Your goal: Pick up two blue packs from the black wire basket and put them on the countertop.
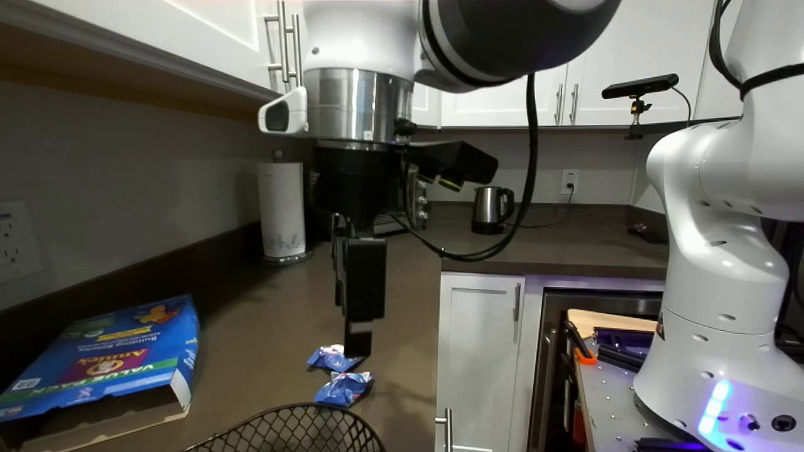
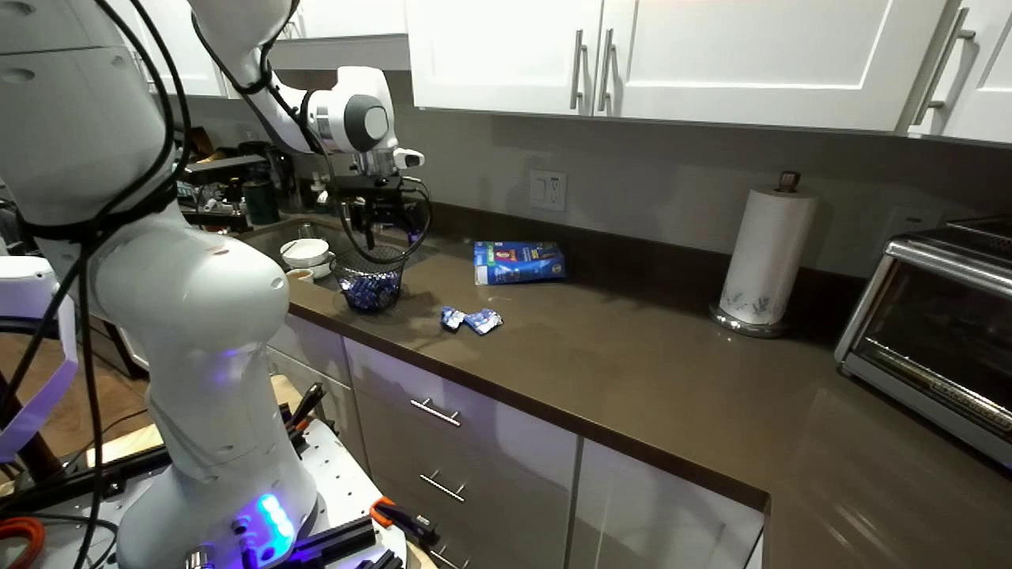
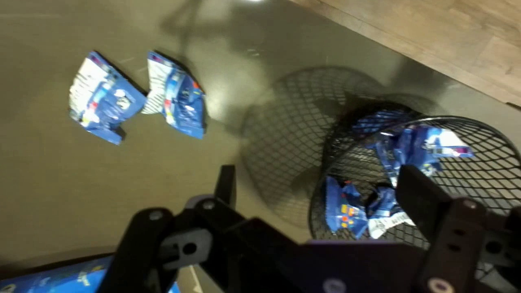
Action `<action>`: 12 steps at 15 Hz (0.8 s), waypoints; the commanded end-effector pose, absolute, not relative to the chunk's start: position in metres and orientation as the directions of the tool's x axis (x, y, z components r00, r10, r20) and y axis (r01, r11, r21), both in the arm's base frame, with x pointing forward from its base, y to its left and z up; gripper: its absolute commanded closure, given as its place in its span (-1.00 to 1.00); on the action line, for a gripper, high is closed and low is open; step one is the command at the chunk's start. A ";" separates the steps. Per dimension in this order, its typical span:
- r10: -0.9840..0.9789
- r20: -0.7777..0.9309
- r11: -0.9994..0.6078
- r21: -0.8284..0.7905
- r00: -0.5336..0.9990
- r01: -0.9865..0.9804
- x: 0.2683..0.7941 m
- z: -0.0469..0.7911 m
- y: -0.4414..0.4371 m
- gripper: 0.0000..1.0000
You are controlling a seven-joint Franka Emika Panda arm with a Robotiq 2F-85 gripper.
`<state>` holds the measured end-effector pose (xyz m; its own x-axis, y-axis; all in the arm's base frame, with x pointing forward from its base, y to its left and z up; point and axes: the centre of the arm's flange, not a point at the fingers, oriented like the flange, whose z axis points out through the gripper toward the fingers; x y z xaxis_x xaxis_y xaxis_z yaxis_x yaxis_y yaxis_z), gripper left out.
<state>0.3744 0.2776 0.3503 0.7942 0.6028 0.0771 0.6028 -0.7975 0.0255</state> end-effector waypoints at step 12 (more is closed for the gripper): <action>0.818 0.084 -0.564 -0.075 0.569 0.823 0.360 0.279 0.382 -1.00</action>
